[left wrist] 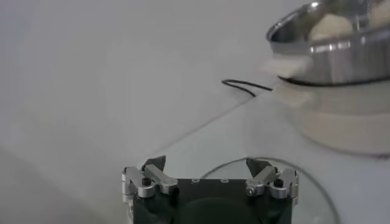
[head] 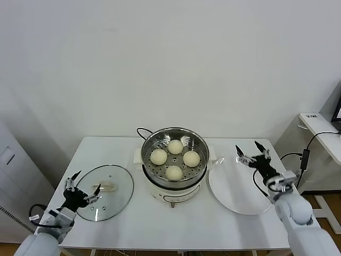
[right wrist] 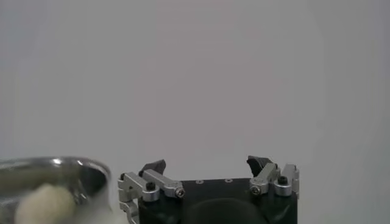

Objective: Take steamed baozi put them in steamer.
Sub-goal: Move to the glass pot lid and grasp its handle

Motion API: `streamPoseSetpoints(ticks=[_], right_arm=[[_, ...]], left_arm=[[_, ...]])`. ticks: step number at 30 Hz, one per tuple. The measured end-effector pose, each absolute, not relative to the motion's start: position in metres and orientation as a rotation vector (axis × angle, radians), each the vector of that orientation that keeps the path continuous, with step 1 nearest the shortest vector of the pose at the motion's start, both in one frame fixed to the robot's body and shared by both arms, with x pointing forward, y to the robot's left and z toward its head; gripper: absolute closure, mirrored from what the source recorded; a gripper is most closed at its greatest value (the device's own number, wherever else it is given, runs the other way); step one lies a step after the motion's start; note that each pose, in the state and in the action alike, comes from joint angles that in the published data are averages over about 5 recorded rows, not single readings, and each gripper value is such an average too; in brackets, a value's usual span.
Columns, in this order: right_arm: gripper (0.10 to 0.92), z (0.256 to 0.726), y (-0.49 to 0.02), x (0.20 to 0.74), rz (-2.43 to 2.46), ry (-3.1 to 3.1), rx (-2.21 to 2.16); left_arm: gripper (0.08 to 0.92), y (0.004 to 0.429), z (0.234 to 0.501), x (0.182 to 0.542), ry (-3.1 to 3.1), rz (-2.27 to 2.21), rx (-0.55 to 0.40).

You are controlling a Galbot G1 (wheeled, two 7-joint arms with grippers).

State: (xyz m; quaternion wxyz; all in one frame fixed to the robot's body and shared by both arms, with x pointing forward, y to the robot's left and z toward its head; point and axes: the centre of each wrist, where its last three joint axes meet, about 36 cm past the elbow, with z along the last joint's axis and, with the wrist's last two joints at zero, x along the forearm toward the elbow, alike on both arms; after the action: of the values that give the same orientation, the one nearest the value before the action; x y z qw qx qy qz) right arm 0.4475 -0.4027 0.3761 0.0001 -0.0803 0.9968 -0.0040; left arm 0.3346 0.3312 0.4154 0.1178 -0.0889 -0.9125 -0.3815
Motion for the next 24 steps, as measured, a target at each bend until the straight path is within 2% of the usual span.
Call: streamPoseSetpoints(ticks=[13, 24], right_arm=[[0.200, 0.341, -0.398, 0.415, 0.048, 3.161, -0.056], [0.200, 0.322, -0.393, 0.406, 0.072, 3.173, -0.003]], left_arm=[[0.177, 0.333, 0.359, 0.335, -2.417, -1.848, -0.203], [0.177, 0.328, 0.318, 0.336, -2.175, -2.195, -0.186]])
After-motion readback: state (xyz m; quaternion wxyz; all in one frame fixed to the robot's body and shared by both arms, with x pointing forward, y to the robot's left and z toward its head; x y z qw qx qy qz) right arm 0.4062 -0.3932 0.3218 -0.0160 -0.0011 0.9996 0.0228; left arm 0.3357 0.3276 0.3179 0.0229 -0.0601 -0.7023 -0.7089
